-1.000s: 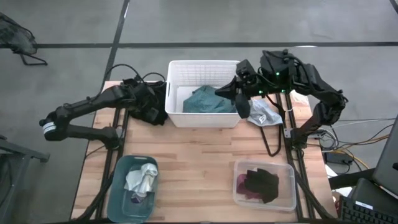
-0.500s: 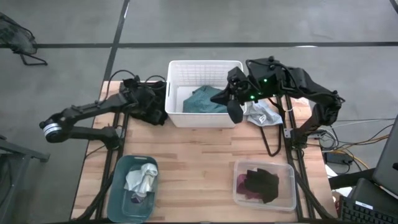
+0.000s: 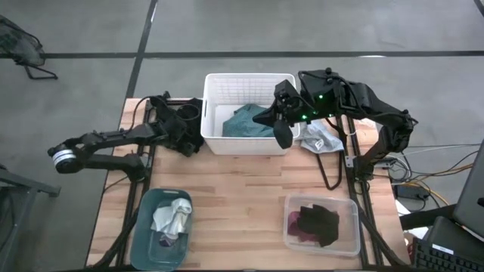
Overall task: Pick & Place Cloths
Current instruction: Put the black shirt into the white bin
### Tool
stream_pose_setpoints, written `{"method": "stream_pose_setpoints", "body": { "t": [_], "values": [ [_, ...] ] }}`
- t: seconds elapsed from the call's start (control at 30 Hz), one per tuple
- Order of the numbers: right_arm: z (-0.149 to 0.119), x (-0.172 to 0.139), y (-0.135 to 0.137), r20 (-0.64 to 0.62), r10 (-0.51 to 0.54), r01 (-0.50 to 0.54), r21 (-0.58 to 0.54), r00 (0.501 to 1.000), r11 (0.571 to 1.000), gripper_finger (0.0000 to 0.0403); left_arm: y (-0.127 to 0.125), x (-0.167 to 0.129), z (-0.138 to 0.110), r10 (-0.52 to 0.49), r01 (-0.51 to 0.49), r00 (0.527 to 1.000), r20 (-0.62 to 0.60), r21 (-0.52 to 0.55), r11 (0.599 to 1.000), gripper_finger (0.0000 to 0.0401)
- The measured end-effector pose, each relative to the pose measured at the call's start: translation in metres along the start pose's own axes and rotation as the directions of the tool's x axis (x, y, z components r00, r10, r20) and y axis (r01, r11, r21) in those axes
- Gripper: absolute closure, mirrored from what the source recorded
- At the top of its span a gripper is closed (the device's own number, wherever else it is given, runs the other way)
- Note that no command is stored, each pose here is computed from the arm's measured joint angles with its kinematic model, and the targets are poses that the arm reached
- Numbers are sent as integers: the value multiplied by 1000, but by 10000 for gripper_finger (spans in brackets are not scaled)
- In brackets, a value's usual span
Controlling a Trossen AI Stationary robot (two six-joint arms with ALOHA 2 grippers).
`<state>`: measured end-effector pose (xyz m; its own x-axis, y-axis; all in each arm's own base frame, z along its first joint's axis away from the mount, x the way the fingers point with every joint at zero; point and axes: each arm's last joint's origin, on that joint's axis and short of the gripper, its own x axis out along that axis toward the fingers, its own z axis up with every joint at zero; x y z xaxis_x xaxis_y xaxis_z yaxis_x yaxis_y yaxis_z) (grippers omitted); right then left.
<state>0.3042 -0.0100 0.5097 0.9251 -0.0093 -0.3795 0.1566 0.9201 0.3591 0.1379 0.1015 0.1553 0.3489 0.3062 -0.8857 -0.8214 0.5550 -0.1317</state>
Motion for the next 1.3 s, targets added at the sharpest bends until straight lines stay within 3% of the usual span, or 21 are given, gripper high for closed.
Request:
{"method": "stream_pose_setpoints", "body": {
  "t": [0.13,0.27,0.37,0.53,0.6,0.73,0.93,1.13,1.3],
  "values": [
    [0,0,0,2,1,-1,-4,1000,1000,394,-1,-2,0,-43,43,999,-7,-32,999,385],
    [0,0,0,2,1,-1,-6,1000,1000,394,-6,-22,9,-145,147,988,46,-45,988,394],
    [0,0,0,3,1,-1,-8,1000,1000,394,-9,-52,18,-190,193,973,130,-17,981,395],
    [0,0,0,5,-5,5,-18,1000,1000,394,-9,-121,34,-182,184,930,320,24,983,395],
    [0,1,-1,9,-23,23,-26,1000,999,394,-10,-152,41,-196,206,892,407,20,978,395],
    [-2,4,-3,9,-53,54,-30,999,998,394,-13,-215,56,-250,289,766,592,31,957,395],
    [-6,15,-5,13,-52,53,-51,999,997,394,-21,-287,86,-293,358,602,743,77,930,395],
    [-14,32,-9,12,-53,53,-49,999,997,394,-39,-334,133,-392,426,449,803,193,884,395],
    [-19,47,-14,45,-49,52,-64,998,997,394,-57,-348,174,-472,487,399,786,254,836,395]
  ]
}}
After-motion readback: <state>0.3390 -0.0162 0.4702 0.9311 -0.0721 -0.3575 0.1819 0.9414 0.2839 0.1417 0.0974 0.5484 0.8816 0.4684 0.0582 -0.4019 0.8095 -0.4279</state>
